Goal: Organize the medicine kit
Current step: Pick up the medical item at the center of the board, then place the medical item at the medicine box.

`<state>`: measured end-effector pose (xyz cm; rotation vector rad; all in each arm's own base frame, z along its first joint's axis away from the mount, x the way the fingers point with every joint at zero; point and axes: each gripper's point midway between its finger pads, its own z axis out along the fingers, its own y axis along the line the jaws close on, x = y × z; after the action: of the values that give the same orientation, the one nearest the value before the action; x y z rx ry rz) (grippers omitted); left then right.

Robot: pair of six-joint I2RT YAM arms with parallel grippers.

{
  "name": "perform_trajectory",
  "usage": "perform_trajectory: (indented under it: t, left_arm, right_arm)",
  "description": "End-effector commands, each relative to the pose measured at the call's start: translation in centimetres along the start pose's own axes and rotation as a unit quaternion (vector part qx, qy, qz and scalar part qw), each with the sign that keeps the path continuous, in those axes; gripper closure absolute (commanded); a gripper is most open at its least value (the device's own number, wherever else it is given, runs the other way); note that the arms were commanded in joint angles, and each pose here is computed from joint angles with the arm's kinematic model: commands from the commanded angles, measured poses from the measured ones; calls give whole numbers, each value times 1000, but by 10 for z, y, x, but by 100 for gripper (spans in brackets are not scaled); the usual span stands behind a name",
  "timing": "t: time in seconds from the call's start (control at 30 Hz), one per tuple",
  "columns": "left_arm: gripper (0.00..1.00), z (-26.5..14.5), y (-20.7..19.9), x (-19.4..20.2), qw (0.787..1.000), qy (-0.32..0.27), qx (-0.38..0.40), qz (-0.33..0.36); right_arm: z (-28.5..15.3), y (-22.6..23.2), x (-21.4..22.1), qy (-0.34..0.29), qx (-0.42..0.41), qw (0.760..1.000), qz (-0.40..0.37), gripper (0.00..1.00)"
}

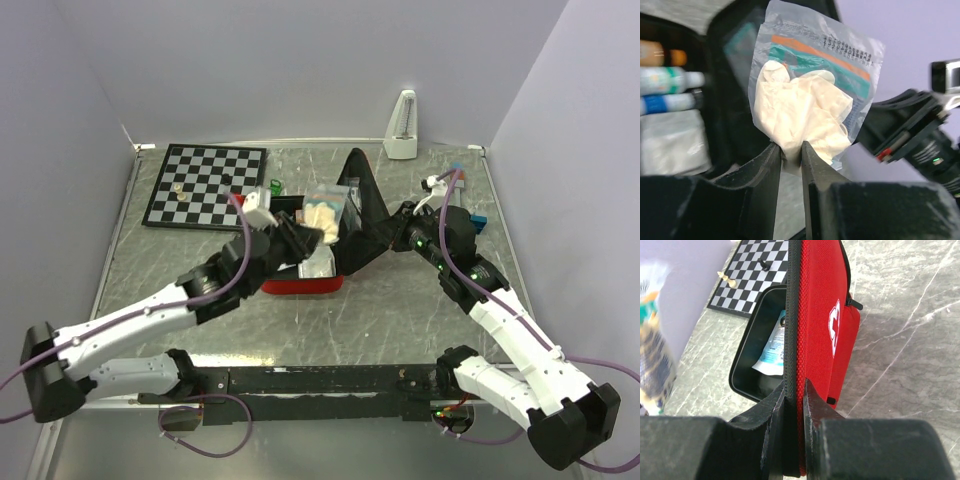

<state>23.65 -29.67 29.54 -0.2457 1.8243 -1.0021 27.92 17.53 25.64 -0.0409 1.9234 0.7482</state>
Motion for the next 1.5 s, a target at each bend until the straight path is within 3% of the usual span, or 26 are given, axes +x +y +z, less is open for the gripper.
perform_trajectory:
  t: [0.0,0.13,0.3,0.5,0.57,0.77,1.1,1.47]
  left_arm:
    - [73,7,-90,-43,980,0,183,-82]
    - [74,23,-108,-51,953,29,255,-164]
    - [75,24,-126,-56,903,52,342,-254]
    - [77,34,-135,-45,858,87,397,-315]
    - [78,40,-132,-40,852,93,400,-324]
    - [79,59,-117,-25,863,97,365,-336]
    - [81,89,-61,-2,909,83,209,-352]
    - [79,112,-54,14,911,102,180,-356]
  right_arm:
    - [-9,5,56,119,-18,993,14,86]
    - [-8,5,58,122,-20,992,18,86]
    - [-9,6,57,120,-20,992,18,86]
    - [-12,7,54,117,-21,993,16,86]
    - [-14,7,53,115,-19,993,14,86]
    - [-17,9,53,114,-24,993,14,86]
    - [-18,10,51,111,-25,993,14,86]
    - [-19,11,50,108,-29,994,14,86]
